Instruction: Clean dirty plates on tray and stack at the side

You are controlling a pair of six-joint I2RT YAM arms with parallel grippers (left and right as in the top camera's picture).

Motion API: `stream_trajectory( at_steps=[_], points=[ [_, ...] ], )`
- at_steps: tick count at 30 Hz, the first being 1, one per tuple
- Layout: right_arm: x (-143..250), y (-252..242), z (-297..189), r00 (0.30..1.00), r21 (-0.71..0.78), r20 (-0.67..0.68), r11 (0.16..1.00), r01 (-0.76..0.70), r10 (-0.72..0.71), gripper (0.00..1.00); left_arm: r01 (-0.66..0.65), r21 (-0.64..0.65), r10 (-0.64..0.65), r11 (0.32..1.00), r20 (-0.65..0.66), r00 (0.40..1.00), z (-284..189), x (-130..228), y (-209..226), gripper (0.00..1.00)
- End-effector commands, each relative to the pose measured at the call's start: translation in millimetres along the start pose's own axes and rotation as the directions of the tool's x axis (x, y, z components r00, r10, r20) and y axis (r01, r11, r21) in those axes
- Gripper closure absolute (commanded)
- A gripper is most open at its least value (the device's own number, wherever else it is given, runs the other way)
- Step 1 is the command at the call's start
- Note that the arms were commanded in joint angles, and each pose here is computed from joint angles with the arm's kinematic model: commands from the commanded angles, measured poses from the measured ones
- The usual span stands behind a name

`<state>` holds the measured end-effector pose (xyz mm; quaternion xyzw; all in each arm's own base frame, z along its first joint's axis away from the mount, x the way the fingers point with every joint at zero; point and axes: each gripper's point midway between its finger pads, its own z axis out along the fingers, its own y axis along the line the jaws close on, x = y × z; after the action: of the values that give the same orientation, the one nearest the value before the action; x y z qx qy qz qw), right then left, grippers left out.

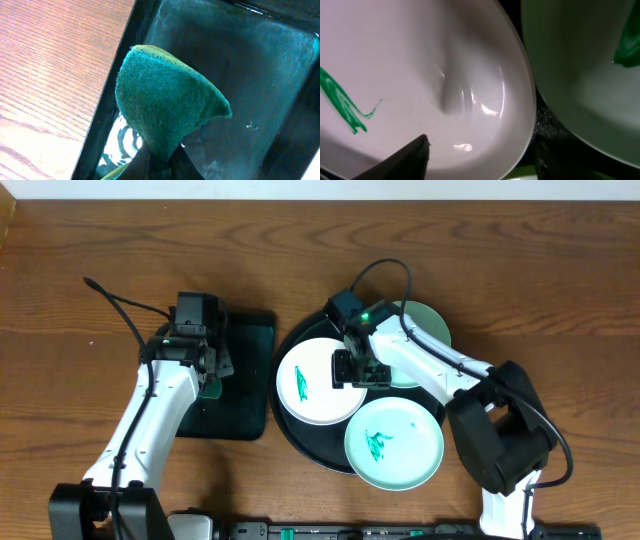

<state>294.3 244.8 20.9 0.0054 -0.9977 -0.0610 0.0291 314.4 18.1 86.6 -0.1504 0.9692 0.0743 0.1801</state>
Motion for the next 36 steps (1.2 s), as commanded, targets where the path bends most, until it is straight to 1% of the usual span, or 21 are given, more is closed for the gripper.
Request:
stream_trajectory(
  at_steps=[1, 4, 9, 11, 15, 16, 17, 19, 22, 29, 36],
  points=[
    [5, -4, 2, 1.0, 0.015, 0.014, 1.0, -0.027, 0.027, 0.39, 0.012, -0.027, -0.012, 1.0, 0.001, 1.0, 2, 1, 4, 0.93],
    [6, -8, 8, 0.999, 0.024, 0.017, 0.999, -0.038, 0.038, 0.39, 0.012, -0.026, -0.012, 1.0, 0.001, 1.0, 2, 1, 4, 0.93],
    [3, -12, 11, 0.998, 0.041, 0.037, 0.998, -0.043, 0.042, 0.55, 0.012, -0.002, -0.012, 1.0, -0.006, 1.0, 2, 2, 0, 0.93],
    [0, -11, 11, 0.998, 0.04, 0.05, 0.998, -0.042, 0.04, 0.57, 0.012, -0.002, -0.012, 1.0, -0.006, 1.0, 2, 2, 0, 0.93],
    [-5, -9, 12, 0.996, 0.032, 0.077, 0.998, -0.046, 0.044, 0.65, 0.013, -0.002, -0.013, 1.0, -0.006, 1.0, 2, 2, 0, 0.93],
    [-7, -10, 11, 0.995, 0.036, 0.084, 0.998, -0.051, 0.048, 0.71, 0.013, -0.002, -0.013, 1.0, -0.006, 1.0, 2, 2, 0, 0.93],
    [-8, -10, 11, 0.995, 0.037, 0.089, 0.998, -0.05, 0.047, 0.79, 0.013, -0.002, -0.013, 1.0, -0.006, 1.0, 2, 2, 0, 0.93],
    [-9, -11, 11, 0.994, 0.043, 0.096, 0.997, -0.059, 0.054, 0.99, 0.012, -0.002, -0.012, 1.0, -0.007, 1.0, 2, 3, 0, 0.93],
    [-9, -12, 11, 0.994, 0.05, 0.099, 0.997, -0.059, 0.053, 0.99, 0.011, 0.005, -0.011, 1.0, -0.009, 1.0, 2, 3, -2, 0.93],
    [-8, -14, 11, 0.994, 0.059, 0.095, 0.997, -0.058, 0.052, 0.99, -0.001, 0.1, 0.005, 0.995, -0.034, 0.999, 0, 8, -22, 0.93],
    [-5, -16, 11, 0.996, 0.068, 0.085, 0.997, -0.048, 0.042, 0.99, -0.107, 0.167, 0.114, 0.98, -0.037, 0.993, -7, 26, -66, 0.93]
  ],
)
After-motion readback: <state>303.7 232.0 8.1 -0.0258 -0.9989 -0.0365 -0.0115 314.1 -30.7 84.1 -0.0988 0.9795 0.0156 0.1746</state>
